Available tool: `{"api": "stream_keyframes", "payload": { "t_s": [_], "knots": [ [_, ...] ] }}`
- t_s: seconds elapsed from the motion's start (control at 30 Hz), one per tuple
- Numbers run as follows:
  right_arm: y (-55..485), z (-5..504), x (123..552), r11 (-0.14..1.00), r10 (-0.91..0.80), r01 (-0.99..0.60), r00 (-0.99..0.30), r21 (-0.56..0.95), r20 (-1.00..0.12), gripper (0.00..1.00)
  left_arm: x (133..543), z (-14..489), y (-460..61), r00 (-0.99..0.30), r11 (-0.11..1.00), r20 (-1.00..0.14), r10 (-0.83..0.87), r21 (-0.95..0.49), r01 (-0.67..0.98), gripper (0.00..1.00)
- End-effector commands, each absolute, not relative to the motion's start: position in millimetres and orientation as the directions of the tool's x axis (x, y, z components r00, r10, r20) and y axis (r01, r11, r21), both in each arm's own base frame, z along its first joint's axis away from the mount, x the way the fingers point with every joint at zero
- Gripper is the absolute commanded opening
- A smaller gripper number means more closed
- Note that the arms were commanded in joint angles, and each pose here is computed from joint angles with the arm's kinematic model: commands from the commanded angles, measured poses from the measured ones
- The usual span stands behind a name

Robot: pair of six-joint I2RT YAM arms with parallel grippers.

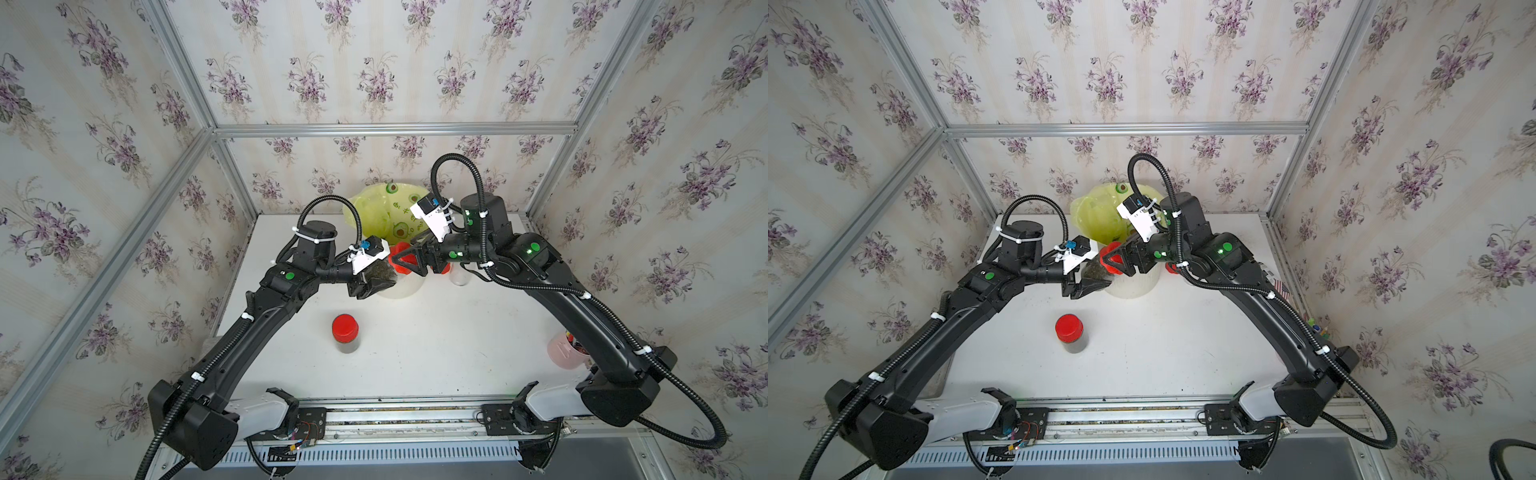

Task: Empty moldy tea leaves from jars
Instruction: Unscrew the lid from the jar.

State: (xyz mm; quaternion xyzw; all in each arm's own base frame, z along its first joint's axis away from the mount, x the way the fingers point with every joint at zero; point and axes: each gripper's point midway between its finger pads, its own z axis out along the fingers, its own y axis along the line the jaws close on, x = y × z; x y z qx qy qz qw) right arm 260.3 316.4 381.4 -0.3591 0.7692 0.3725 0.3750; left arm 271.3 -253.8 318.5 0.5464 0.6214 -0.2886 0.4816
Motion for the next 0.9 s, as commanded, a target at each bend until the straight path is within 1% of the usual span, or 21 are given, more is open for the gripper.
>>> {"api": "stream_keyframes", "payload": {
  "t_s": [0.0,0.07,0.27,0.4,0.63,0.73,0.8,0.87],
  "knots": [
    [317.0,382.6,258.1,0.452,-0.278,-0.841,-0.451,0.299,-0.848,0.78,268.9,325.6,-256.1,0.106,0.214,-0.917,0.384,0.2,0.956,0.72],
    [317.3,380.6,257.7,0.45,-0.284,-0.841,-0.455,0.302,-0.844,0.75,269.0,325.7,-255.9,0.107,0.215,-0.917,0.385,0.202,0.956,0.72],
    [317.5,376.5,255.2,0.436,-0.304,-0.851,-0.446,0.294,-0.842,0.54,267.7,326.2,-256.0,0.109,0.21,-0.918,0.382,0.201,0.957,0.72],
    [320.7,376.3,252.5,0.401,-0.323,-0.874,-0.415,0.274,-0.85,0.42,265.5,327.9,-257.0,0.113,0.2,-0.921,0.374,0.199,0.959,0.72],
    [323.2,383.9,248.7,0.311,-0.364,-0.938,-0.265,0.152,-0.893,0.35,261.4,328.4,-257.9,0.122,0.183,-0.922,0.366,0.2,0.962,0.72],
    [324.0,382.0,256.5,0.315,-0.39,-0.937,-0.275,0.153,-0.879,0.37,261.5,329.4,-257.5,0.121,0.188,-0.922,0.367,0.201,0.961,0.72],
    [323.9,380.1,258.2,0.321,-0.401,-0.935,-0.279,0.152,-0.872,0.46,260.6,329.7,-256.8,0.129,0.189,-0.921,0.369,0.21,0.959,0.72],
    [320.5,378.1,257.0,0.329,-0.405,-0.934,-0.275,0.141,-0.872,0.61,259.9,329.4,-256.2,0.133,0.189,-0.919,0.371,0.215,0.958,0.72]
  ]
}}
